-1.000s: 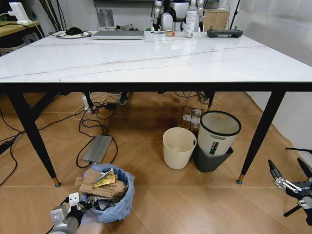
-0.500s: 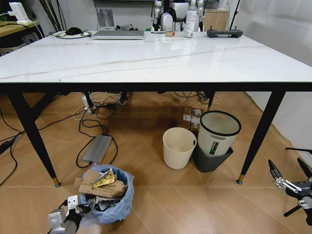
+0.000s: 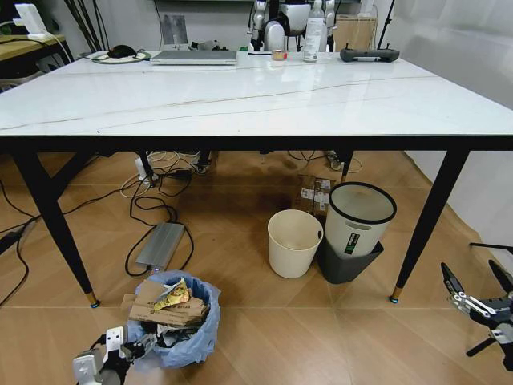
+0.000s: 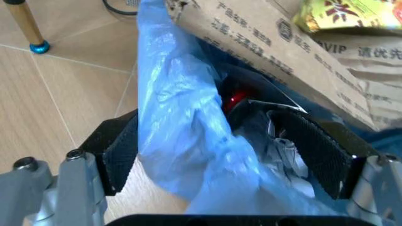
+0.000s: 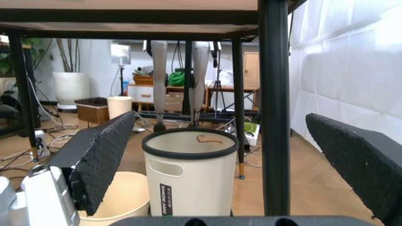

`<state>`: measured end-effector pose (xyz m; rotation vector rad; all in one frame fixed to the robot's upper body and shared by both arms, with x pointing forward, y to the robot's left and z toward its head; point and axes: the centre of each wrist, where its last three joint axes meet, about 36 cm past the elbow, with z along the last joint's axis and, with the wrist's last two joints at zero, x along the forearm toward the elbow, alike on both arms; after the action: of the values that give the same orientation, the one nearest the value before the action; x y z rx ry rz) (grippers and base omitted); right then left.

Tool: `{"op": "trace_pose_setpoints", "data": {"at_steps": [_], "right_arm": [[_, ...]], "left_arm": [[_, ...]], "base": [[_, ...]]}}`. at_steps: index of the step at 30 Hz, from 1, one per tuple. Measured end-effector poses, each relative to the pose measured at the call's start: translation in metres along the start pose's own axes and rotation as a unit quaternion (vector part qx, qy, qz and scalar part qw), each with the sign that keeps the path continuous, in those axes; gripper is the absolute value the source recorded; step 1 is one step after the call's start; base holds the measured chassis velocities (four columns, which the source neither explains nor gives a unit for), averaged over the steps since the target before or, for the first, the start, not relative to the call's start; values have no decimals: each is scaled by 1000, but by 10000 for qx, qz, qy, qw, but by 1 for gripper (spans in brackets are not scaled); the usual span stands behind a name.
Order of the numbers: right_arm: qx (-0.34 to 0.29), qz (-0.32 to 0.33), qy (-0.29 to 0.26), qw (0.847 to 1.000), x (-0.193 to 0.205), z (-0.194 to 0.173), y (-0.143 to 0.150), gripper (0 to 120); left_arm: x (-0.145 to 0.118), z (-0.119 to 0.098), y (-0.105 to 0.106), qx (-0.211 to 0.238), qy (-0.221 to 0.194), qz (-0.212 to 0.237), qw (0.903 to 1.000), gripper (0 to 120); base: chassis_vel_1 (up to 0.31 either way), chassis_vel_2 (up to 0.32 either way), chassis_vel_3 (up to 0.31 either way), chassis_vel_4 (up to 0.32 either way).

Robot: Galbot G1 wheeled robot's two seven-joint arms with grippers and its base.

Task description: Pick up the trash bin and place the trash from the table into it.

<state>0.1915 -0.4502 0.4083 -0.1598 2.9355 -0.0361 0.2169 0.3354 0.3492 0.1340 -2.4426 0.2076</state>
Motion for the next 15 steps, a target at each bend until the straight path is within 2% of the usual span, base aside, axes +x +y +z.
{"op": "trace_pose_setpoints", "data": {"at_steps": [15], "right_arm": [[0, 0, 0, 10000, 0, 0, 0, 100]], "left_arm": [[21, -10, -2, -114, -77, 15, 9999, 97]], "base": [[0, 0, 0, 0]]}}
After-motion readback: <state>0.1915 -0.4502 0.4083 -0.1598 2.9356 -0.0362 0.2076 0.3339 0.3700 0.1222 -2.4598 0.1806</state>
